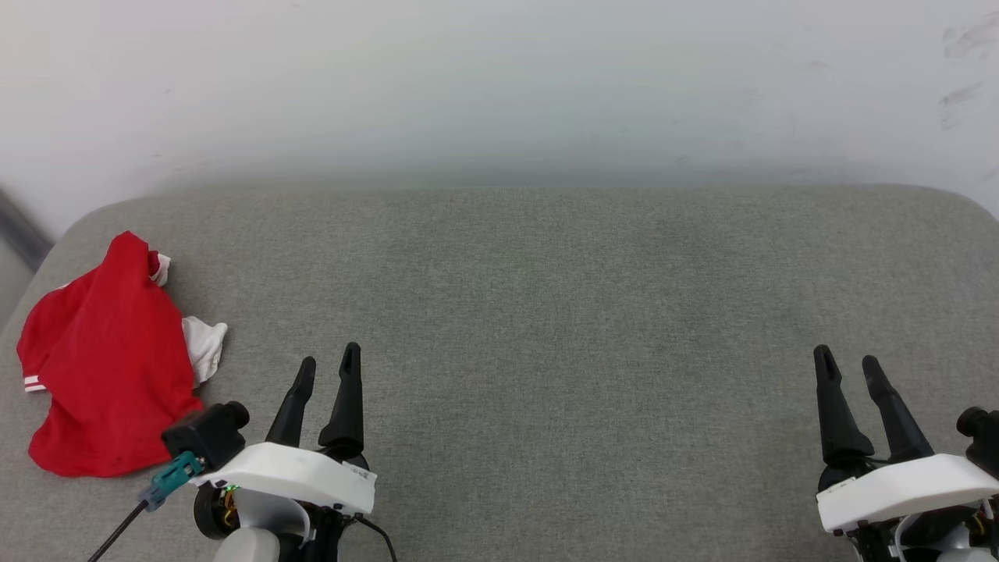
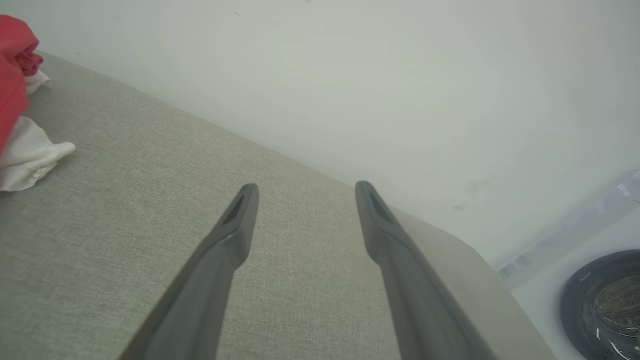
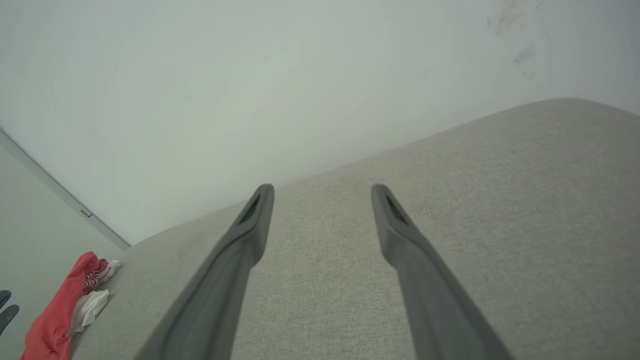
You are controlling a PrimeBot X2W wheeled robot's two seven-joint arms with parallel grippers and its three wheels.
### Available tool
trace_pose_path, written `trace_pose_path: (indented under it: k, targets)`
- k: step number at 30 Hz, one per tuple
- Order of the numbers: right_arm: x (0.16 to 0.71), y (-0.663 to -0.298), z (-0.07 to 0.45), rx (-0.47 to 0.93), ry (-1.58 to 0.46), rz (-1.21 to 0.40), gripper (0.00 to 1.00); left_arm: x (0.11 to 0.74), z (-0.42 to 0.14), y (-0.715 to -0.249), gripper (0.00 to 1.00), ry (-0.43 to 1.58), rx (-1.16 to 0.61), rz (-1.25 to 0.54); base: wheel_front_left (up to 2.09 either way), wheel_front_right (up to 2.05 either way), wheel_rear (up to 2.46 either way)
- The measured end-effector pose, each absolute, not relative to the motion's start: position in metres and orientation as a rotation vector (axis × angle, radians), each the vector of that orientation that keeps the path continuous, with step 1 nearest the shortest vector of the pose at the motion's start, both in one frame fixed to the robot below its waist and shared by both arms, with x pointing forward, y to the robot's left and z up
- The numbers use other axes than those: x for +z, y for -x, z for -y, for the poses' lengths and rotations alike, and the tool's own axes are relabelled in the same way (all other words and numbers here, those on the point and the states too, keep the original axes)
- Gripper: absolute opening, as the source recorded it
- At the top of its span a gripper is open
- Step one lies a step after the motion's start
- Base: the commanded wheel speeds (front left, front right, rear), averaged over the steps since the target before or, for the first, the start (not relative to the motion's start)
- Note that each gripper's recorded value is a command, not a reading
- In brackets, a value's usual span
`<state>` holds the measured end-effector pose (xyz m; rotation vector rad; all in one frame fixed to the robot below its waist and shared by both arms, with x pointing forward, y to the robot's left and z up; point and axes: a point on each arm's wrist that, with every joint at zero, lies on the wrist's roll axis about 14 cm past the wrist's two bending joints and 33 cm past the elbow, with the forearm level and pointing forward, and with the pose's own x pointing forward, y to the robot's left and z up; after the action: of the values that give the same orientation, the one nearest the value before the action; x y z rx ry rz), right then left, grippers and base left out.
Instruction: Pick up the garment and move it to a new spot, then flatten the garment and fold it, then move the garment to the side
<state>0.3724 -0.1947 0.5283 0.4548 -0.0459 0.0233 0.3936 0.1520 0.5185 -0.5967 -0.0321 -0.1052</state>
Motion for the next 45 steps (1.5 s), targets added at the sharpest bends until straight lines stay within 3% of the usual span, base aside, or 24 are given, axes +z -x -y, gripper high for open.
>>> trace_pose_path:
  k: [45]
  targets:
    - [0.538,-0.3702,0.1947,0.03,-0.026,0.068,1.0,0.5189,-0.1436,-0.3964,1.0,0.136,-0.134,0.086,0.0,0.0,0.0]
